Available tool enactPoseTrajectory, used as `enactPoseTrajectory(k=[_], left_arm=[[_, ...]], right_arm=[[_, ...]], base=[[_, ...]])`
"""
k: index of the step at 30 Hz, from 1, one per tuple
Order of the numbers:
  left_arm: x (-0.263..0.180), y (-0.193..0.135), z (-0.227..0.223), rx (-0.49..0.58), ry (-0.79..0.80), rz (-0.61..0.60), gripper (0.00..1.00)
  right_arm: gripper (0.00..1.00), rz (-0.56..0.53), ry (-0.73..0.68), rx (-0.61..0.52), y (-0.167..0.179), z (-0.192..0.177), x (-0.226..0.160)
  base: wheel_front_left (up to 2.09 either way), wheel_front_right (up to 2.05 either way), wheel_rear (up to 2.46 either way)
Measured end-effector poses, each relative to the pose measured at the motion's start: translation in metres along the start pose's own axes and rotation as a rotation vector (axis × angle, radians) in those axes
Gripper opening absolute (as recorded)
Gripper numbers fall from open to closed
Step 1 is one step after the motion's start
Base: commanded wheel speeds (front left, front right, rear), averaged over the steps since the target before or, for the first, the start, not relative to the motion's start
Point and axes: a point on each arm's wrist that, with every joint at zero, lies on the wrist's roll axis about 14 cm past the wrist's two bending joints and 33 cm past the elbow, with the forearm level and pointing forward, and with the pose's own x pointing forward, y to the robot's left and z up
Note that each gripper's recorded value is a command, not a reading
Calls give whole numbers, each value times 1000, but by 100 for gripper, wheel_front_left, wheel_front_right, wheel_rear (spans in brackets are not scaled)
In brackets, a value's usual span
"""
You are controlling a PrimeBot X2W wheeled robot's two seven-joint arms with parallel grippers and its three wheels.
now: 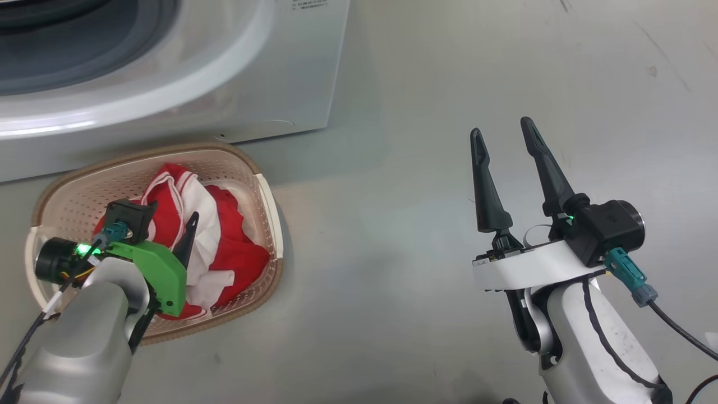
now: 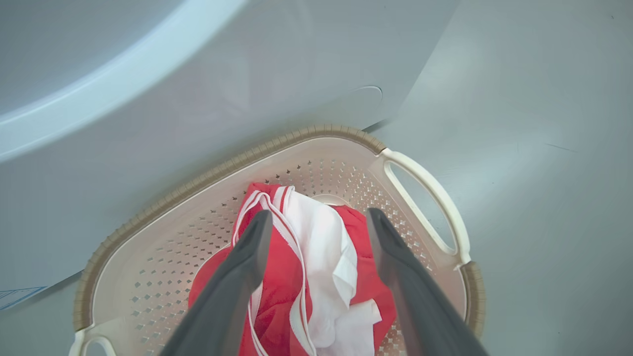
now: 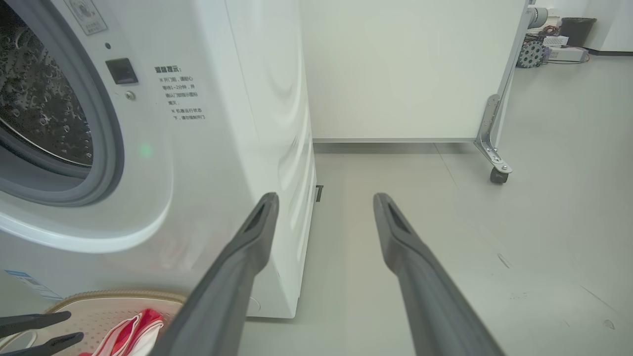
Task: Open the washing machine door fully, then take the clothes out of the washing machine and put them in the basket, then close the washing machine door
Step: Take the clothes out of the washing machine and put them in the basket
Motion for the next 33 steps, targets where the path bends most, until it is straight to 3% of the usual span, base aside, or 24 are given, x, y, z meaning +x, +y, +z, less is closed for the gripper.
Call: enactPoseTrajectory(k=[7,20,33], left_arm=[[-30,-10,40,-91,-168,31,100],[-110,3,53,-133,-301,148,100],[-196,11,97,-184,-594,251,100]], right_arm=[[100,42,-41,5,15,16,-1],[100,141,-59,20,44,30,-30],[100,218,-106,32,66,50,-67]], base=[[0,0,0],[0,0,0],[0,0,0]])
